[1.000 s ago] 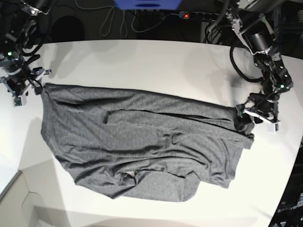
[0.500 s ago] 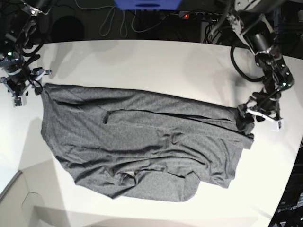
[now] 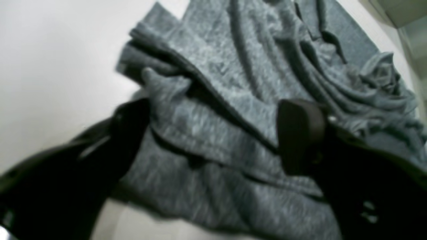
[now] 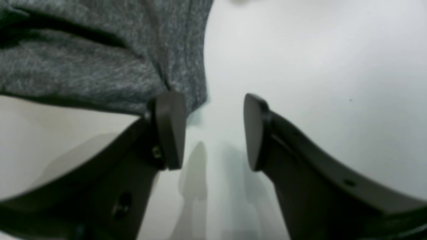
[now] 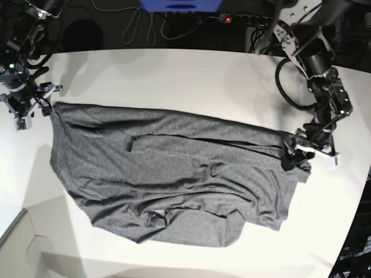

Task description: Layout the t-shirt on the table in an organized manner, then fold the t-shirt properly

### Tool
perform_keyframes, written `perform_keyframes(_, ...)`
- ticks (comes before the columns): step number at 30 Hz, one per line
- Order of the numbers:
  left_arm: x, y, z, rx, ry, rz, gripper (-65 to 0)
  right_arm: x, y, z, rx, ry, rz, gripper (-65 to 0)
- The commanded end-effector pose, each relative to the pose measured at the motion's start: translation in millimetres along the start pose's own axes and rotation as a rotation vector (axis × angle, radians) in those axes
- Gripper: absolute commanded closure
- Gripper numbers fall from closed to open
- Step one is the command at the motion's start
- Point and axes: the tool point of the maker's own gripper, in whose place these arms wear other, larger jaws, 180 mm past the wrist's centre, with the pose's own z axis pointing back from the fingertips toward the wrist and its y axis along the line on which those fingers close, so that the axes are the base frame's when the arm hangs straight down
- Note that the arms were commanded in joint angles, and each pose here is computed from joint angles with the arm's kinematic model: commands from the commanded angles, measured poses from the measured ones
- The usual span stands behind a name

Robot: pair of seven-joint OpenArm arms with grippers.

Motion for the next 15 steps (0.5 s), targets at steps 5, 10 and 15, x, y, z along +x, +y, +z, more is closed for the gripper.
perform_keyframes(5,-24,5,1,0.021,0.108,-0.013,-27.7,14,-9,5,-0.02,-0.045,0.011,-28.9)
perform_keyframes(10,-22,8,2,0.03,0.106,-0.012,-5.6,7,-8,6,-0.018,-0.027,0.013,-29.1)
perform_keyframes(15,-22,10,3,0.036,0.11,-0.019,-0.3,4,7,15,0.007,-0.044,0.014,-29.9)
